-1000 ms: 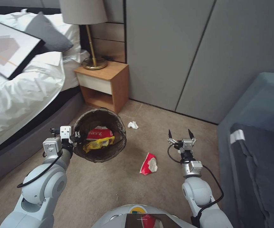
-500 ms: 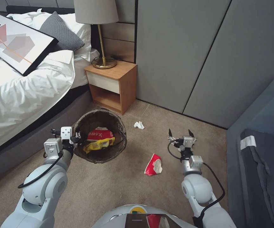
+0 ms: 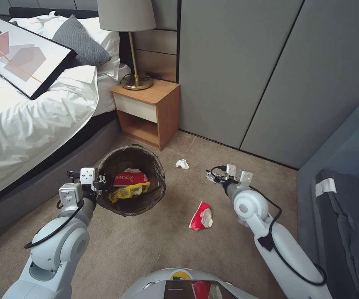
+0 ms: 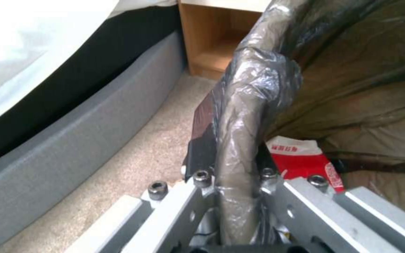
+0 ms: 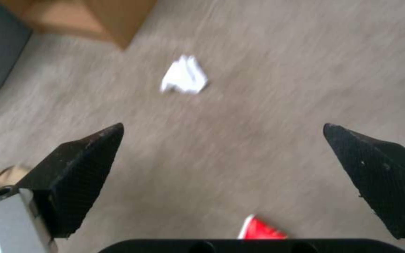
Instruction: Pick up the trash bin, then pick up the garbage from the floor and place it into the trash bin.
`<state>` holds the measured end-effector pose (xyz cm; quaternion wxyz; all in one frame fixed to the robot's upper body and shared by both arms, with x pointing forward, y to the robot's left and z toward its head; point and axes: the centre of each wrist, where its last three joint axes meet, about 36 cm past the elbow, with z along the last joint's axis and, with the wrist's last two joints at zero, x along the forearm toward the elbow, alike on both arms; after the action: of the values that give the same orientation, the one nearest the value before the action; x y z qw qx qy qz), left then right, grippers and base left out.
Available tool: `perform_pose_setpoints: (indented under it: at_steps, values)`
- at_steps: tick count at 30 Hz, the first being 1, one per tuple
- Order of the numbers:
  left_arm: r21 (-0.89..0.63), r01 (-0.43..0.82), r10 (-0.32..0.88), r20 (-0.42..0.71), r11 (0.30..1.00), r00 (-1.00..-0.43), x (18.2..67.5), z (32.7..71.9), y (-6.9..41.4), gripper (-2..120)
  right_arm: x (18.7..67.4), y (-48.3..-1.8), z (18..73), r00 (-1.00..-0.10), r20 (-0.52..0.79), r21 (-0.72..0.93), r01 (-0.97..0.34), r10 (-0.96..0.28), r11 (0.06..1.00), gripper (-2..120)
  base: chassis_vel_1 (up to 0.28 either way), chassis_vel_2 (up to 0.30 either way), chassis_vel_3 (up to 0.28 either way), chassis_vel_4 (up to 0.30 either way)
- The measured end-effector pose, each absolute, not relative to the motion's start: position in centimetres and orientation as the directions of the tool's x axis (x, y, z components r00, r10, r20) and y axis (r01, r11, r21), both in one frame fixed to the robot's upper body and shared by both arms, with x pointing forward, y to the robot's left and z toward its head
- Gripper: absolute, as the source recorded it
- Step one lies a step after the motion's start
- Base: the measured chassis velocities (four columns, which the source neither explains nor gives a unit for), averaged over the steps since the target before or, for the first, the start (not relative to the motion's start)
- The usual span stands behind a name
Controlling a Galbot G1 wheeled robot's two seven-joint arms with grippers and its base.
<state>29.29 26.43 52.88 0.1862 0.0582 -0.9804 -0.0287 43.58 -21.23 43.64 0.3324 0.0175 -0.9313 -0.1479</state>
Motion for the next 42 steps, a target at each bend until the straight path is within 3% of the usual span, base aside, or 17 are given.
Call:
perform_pose_setpoints:
  at_steps: [7, 13, 28, 42]
  values:
    - [0.082, -0.111, -0.134, 0.367, 0.990, -0.921, 29.4, 52.6, 26.6, 0, 47.0, -17.7, 42.4, -0.665, 0.715, 0.357, 0.083, -0.215, 0.930, 100, 0.000, 0.000, 0.000, 0.000]
    - [0.083, -0.113, -0.135, 0.368, 0.990, -0.920, 29.6, 52.5, 26.7, 0, 48.3, -16.1, 39.9, -0.619, 0.758, 0.345, 0.111, -0.207, 0.932, 100, 0.000, 0.000, 0.000, 0.000]
    - [0.082, -0.105, -0.129, 0.376, 0.991, -0.918, 30.3, 52.0, 26.8, 0, 45.8, -17.7, 35.5, -0.588, 0.808, 0.211, 0.223, -0.042, 0.952, 100, 0.000, 0.000, 0.000, 0.000]
    - [0.079, -0.103, -0.125, 0.374, 0.992, -0.919, 30.4, 52.0, 26.8, 0, 43.4, -17.8, 33.9, -0.558, 0.830, 0.166, 0.239, -0.005, 0.957, 100, 0.000, 0.000, 0.000, 0.000]
